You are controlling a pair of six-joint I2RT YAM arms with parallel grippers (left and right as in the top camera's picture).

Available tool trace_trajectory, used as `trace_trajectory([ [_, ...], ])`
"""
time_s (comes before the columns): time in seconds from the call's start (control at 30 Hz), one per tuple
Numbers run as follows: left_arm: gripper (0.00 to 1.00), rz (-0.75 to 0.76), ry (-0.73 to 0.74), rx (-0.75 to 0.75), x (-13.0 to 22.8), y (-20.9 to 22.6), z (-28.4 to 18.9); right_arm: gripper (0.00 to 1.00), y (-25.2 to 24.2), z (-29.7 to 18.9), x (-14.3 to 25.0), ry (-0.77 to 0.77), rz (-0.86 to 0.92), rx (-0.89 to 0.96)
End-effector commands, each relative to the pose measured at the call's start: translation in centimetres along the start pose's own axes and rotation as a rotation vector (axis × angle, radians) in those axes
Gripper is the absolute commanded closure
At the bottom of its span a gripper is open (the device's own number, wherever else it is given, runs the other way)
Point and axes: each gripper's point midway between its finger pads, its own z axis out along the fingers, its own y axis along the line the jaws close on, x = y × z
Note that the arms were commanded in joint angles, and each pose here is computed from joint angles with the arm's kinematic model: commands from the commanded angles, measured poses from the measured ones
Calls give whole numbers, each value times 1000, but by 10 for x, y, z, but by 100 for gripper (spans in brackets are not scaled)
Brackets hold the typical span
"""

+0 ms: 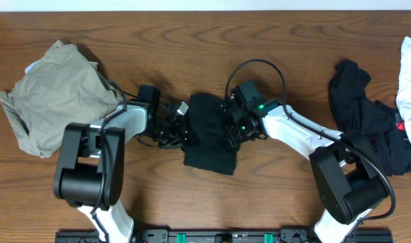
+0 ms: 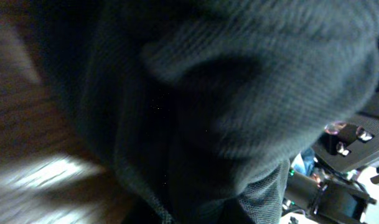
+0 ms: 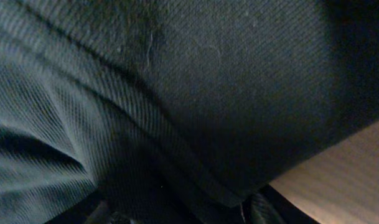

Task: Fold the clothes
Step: 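Carry the folded black bundle with the left gripper onto the beige shirt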

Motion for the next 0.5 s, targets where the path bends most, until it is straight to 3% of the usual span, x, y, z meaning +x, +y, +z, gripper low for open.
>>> trace_trajectory([
  [0.0, 94, 39, -114, -149, -21, 9, -35, 42, -2, -29, -14, -58, 19, -10],
  [0.2, 94, 38, -253, -469, -56, 26, -118, 39, -13, -123, -43, -253, 60, 3],
  [0.47, 94, 83, -466, -767, -104, 22, -237, 37, -17, -203, -36, -421, 58, 29],
])
